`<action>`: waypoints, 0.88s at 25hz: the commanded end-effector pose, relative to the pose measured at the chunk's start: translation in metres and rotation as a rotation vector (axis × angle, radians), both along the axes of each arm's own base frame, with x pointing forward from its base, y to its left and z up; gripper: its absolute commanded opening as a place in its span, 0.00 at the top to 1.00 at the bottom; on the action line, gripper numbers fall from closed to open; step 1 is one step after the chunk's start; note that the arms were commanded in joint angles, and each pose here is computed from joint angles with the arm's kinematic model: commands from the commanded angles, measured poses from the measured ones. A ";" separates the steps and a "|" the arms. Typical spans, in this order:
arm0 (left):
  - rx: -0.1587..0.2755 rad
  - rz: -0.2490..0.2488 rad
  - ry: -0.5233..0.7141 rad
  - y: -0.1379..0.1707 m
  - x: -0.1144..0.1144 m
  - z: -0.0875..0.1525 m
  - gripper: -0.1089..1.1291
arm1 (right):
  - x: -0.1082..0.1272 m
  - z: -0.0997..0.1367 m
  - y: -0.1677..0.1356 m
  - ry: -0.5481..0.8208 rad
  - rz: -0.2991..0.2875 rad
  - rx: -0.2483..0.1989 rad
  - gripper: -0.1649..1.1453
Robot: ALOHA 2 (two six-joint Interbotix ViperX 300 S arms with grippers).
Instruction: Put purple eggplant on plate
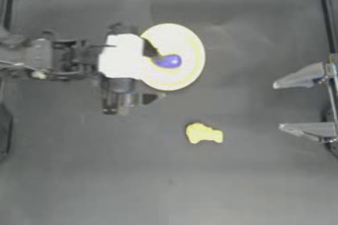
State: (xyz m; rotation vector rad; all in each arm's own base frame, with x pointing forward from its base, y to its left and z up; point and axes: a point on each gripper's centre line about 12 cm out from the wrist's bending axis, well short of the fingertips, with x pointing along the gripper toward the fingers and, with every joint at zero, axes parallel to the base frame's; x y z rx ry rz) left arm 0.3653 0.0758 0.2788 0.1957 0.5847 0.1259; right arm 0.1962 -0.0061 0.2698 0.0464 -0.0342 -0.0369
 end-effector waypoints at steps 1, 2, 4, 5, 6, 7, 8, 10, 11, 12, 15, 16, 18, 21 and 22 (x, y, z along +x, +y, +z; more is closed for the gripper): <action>-0.002 -0.014 -0.141 -0.013 -0.021 0.026 0.10 | 0.004 0.009 0.000 -0.020 0.000 -0.003 0.11; -0.011 -0.016 -0.158 -0.016 -0.024 0.026 0.10 | 0.004 0.009 0.000 -0.020 0.000 -0.003 0.11; -0.035 -0.017 -0.194 -0.022 -0.032 0.027 0.10 | 0.004 0.009 0.000 -0.020 0.000 -0.003 0.11; -0.044 -0.018 -0.211 -0.025 -0.035 0.028 0.10 | 0.004 0.009 0.000 -0.020 -0.001 -0.003 0.11; -0.051 -0.022 -0.224 -0.028 -0.038 0.028 0.10 | 0.004 0.009 0.000 -0.020 0.000 -0.003 0.11; -0.057 -0.027 -0.234 -0.031 -0.042 0.028 0.10 | 0.004 0.009 0.000 -0.018 0.000 -0.003 0.11; -0.063 -0.031 -0.247 -0.034 -0.045 0.028 0.11 | 0.004 0.009 0.000 -0.018 0.000 -0.003 0.11; -0.075 -0.035 -0.267 -0.038 -0.051 0.028 0.11 | 0.004 0.009 0.000 -0.015 0.000 -0.005 0.11; -0.082 -0.035 -0.280 -0.039 -0.054 0.028 0.11 | 0.005 0.008 0.000 -0.014 0.000 -0.005 0.11; -0.085 -0.037 -0.290 -0.041 -0.057 0.027 0.11 | 0.005 0.008 0.000 -0.011 0.000 -0.005 0.11; -0.091 -0.041 -0.329 -0.045 -0.069 0.026 0.11 | 0.006 0.007 0.000 -0.004 0.000 -0.005 0.11; -0.091 -0.043 -0.339 -0.047 -0.073 0.024 0.11 | 0.007 0.007 0.000 -0.003 0.000 -0.005 0.11; -0.092 -0.048 -0.374 -0.050 -0.082 0.024 0.10 | 0.008 0.006 0.000 0.003 0.000 -0.005 0.11; -0.098 -0.046 -0.407 -0.052 -0.095 0.022 0.10 | 0.010 0.005 0.000 0.009 0.000 -0.004 0.11; -0.102 -0.043 -0.412 -0.052 -0.098 0.021 0.10 | 0.011 0.005 0.000 0.012 0.000 -0.004 0.11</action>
